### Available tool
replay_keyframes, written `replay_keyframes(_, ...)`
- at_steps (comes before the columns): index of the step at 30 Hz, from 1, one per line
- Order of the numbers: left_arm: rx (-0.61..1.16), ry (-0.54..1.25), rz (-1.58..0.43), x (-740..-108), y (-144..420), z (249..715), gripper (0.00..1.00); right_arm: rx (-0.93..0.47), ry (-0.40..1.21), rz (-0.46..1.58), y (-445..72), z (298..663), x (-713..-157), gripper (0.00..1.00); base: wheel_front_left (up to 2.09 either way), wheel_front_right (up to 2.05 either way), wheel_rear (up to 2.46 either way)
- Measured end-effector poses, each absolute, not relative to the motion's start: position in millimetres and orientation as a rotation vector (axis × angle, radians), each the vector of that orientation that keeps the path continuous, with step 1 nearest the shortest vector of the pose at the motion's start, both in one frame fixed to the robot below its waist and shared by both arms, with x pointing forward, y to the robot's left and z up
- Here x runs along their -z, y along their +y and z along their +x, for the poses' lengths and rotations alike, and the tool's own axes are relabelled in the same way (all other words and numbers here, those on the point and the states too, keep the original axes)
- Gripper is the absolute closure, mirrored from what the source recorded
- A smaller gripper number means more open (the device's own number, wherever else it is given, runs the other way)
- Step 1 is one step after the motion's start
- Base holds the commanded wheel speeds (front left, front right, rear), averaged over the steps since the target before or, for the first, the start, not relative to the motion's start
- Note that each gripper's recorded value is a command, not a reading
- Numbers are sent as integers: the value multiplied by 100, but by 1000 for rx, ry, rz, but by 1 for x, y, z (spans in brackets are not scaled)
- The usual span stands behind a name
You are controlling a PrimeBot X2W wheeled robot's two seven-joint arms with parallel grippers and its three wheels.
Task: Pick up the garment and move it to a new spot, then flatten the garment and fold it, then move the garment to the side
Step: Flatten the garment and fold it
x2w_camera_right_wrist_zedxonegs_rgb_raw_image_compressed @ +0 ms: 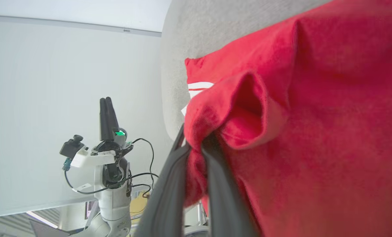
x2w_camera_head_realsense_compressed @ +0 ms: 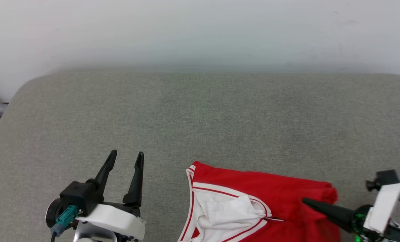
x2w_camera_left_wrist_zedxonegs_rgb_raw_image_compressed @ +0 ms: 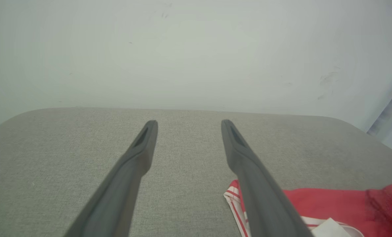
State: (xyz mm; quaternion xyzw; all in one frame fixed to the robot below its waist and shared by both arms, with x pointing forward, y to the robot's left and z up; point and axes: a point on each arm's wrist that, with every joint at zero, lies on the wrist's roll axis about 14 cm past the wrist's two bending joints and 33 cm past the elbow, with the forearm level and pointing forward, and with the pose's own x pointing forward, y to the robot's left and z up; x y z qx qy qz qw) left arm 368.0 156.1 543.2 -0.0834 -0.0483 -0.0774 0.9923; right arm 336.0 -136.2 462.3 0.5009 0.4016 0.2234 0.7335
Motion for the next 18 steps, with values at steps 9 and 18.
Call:
replay_keyframes(9, 141, -97, -173, -543, 160, 371, 0, -747, 951, 1158, -41, 339, -472, 100, 0, 0, 0)
replay_keyframes(18, 122, -75, -188, -533, 165, 380, 0, -785, 1043, 1091, 15, 344, -449, 100, 0, 0, 0)
